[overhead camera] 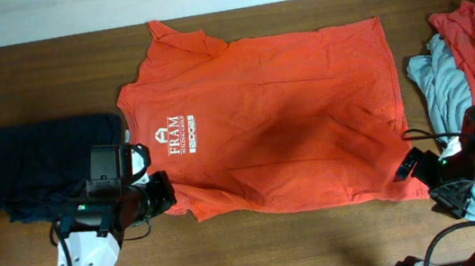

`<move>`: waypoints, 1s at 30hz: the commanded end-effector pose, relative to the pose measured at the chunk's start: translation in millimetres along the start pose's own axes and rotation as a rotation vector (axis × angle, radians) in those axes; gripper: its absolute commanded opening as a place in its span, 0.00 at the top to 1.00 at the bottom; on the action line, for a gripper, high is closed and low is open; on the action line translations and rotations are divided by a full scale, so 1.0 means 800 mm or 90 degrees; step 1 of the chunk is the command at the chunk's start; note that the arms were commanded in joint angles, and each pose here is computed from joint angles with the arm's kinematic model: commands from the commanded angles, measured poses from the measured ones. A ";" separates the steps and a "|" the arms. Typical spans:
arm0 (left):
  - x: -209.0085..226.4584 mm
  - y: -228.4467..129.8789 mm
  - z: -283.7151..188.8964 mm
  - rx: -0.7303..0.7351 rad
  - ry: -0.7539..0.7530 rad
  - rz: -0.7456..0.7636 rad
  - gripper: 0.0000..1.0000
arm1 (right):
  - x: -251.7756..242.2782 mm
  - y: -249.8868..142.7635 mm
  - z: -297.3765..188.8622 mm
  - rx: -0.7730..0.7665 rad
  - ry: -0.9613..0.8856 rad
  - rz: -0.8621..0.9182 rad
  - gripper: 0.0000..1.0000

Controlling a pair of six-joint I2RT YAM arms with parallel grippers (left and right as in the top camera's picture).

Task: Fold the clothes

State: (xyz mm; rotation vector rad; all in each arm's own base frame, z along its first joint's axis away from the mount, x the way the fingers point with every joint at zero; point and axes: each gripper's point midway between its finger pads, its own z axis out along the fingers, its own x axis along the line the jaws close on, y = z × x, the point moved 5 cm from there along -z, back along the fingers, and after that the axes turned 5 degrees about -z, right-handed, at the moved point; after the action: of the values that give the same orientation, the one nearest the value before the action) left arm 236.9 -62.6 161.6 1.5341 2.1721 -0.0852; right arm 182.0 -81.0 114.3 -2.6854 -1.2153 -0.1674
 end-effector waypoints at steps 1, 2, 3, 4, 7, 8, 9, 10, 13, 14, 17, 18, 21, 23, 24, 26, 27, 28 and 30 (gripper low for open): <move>-0.006 0.007 -0.008 -0.021 -0.002 0.020 0.99 | -0.001 -0.009 0.018 0.019 0.018 0.023 0.01; -0.006 0.007 -0.008 -0.020 -0.002 0.020 0.99 | -0.003 -0.010 0.024 0.019 0.018 0.038 0.01; -0.005 0.007 -0.008 -0.020 -0.002 0.020 0.99 | -0.004 -0.011 0.029 0.018 0.017 0.049 0.01; -0.005 0.006 -0.008 -0.019 -0.002 0.020 0.99 | -0.005 -0.012 0.034 0.018 0.018 0.058 0.01; -0.004 0.006 -0.008 -0.019 0.003 0.020 1.00 | -0.008 -0.012 0.048 0.008 0.019 0.078 0.01; -0.003 0.007 -0.008 -0.022 0.008 0.019 1.00 | -0.009 -0.011 0.054 0.000 0.021 0.089 0.01; -0.002 0.007 -0.008 -0.023 0.010 0.019 0.99 | -0.010 -0.009 0.057 -0.007 0.023 0.093 0.01; -0.002 0.007 -0.008 -0.025 0.012 0.020 0.99 | -0.010 -0.005 0.065 -0.024 0.027 0.104 0.01; -0.002 0.007 -0.008 -0.024 0.012 0.019 1.00 | -0.012 -0.002 0.075 -0.043 0.033 0.117 0.01; -0.002 0.007 -0.008 -0.024 0.012 0.019 0.99 | -0.013 0.000 0.078 -0.051 0.035 0.115 0.01; -0.002 0.007 -0.008 -0.024 0.012 0.019 1.00 | -0.014 0.007 0.083 -0.078 0.036 0.108 0.00; -0.002 0.007 -0.008 -0.024 0.012 0.019 0.99 | -0.015 0.011 0.083 -0.090 0.030 0.105 0.04; -0.002 0.007 -0.008 -0.024 0.012 0.019 0.99 | -0.019 0.022 0.082 -0.121 0.013 0.099 0.15; -0.002 0.007 -0.008 -0.024 0.012 0.019 1.00 | -0.018 0.025 0.081 -0.130 0.016 0.093 0.21; -0.002 0.007 -0.008 -0.024 0.012 0.019 0.99 | -0.018 0.027 0.081 -0.134 0.016 0.084 0.25; -0.002 0.007 -0.008 -0.024 0.012 0.019 0.99 | -0.018 0.027 0.080 -0.136 0.016 0.078 0.35; -0.002 0.007 -0.008 -0.024 0.013 0.020 0.99 | -0.018 0.027 0.081 -0.135 0.016 0.078 0.41; -0.002 0.007 -0.008 -0.024 0.013 0.020 0.99 | -0.018 0.027 0.081 -0.135 0.016 0.078 0.50; -0.001 0.007 -0.008 -0.025 0.015 0.019 0.99 | -0.018 0.027 0.080 -0.134 0.016 0.078 0.67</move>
State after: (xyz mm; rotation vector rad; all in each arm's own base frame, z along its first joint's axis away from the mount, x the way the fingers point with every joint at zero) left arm 236.9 -59.5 160.5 1.5369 2.1890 -0.0566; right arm 194.9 -90.9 50.3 -2.9189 -1.0736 -0.3587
